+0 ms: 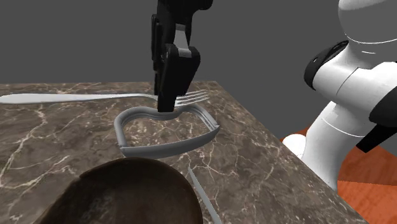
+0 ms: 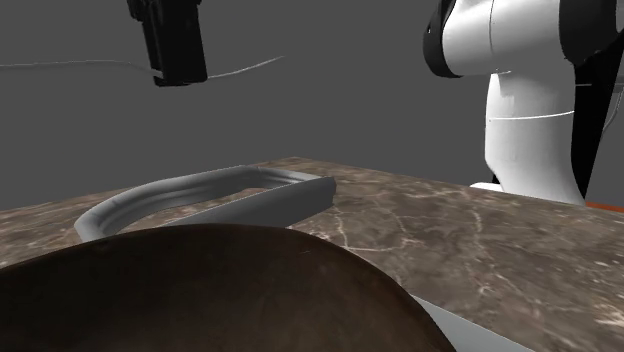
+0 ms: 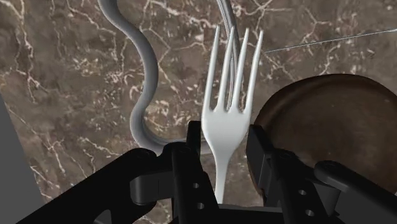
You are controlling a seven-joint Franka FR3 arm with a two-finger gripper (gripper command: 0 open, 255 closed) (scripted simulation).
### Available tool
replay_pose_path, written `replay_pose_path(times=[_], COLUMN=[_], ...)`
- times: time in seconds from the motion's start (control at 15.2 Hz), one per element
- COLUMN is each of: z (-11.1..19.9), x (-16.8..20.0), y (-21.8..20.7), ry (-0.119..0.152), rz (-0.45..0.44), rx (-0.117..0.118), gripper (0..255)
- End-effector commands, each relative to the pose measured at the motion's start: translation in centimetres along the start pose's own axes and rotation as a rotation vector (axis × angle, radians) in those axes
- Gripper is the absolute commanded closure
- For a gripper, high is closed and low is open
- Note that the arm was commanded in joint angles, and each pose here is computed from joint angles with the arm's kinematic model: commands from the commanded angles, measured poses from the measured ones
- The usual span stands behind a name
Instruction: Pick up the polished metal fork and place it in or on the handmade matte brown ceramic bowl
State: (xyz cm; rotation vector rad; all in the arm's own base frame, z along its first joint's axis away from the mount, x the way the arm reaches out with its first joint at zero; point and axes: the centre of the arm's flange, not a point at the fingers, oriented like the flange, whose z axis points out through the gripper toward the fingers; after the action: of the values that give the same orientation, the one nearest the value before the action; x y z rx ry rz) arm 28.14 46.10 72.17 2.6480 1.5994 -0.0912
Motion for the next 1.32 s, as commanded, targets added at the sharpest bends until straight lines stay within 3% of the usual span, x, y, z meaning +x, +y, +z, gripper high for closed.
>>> replay_pose_path(times=[0.0, 0.46, 1.25], z=[0.1, -0.3, 6.0], x=[0.9, 3.8, 4.3], y=[-2.5, -12.3, -12.4], ry=[0.0, 0.0, 0.0], rz=[0.002, 0.002, 0.002], rx=[0.0, 0.0, 0.0], gripper=[255, 255, 255])
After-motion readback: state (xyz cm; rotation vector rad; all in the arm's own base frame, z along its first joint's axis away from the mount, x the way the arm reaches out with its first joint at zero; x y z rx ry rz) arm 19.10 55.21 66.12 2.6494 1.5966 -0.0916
